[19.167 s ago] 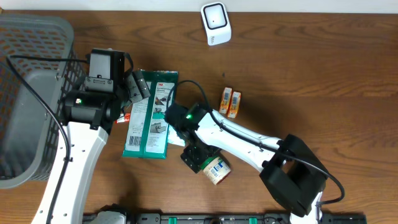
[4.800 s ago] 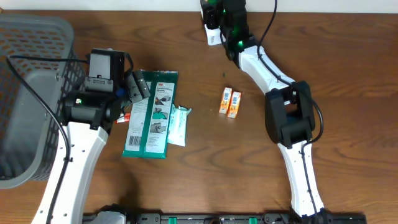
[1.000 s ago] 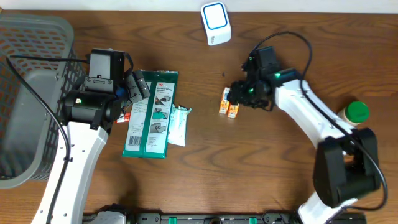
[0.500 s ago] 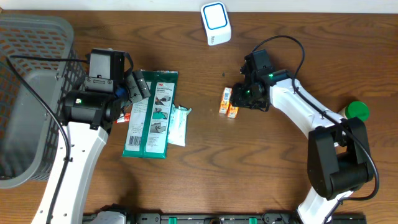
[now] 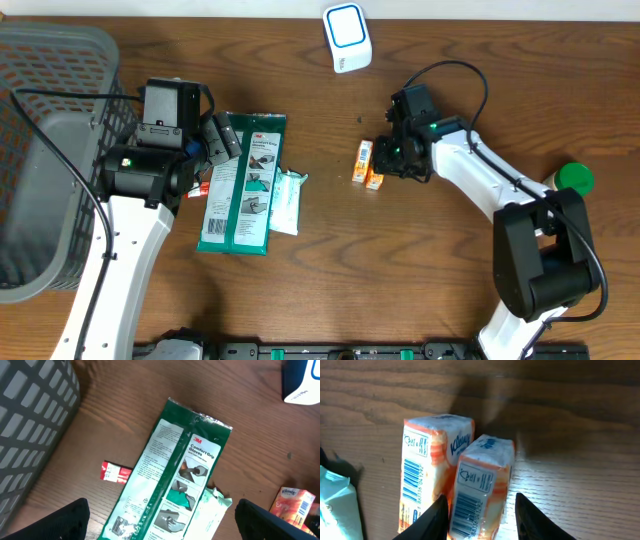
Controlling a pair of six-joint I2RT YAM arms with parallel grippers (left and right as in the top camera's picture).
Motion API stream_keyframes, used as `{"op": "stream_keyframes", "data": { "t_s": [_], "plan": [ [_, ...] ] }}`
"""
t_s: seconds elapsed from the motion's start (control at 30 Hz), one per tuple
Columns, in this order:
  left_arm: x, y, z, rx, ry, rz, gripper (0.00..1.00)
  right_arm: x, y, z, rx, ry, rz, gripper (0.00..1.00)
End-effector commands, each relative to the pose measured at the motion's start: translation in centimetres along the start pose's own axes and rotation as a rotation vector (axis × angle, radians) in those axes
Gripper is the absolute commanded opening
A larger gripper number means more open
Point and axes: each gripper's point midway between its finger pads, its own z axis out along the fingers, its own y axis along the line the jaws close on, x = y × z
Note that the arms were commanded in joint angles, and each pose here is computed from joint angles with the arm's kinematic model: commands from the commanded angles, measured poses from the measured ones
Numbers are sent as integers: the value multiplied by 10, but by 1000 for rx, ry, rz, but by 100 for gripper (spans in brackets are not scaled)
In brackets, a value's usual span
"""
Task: Scan the item barcode
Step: 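Release the jar and move the right gripper toward the orange tissue packs, then grasp the right orange Kleenex pack with the right gripper and shift it right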
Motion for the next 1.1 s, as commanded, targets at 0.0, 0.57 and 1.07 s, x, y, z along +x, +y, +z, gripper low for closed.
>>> {"op": "stream_keyframes", "data": {
  "t_s": [0.0,0.57,1.07],
  "plan": [
    [-6,1,-4,-6,-20,12,93,3,-1,4,7,7,0,36],
    [-6,1,-4,-6,-20,12,93,-17,-39,-61,82,-88,-7,13],
    [-6,1,-4,-6,-20,12,93,9,-118,-104,441,-66,62,12]
  ]
}}
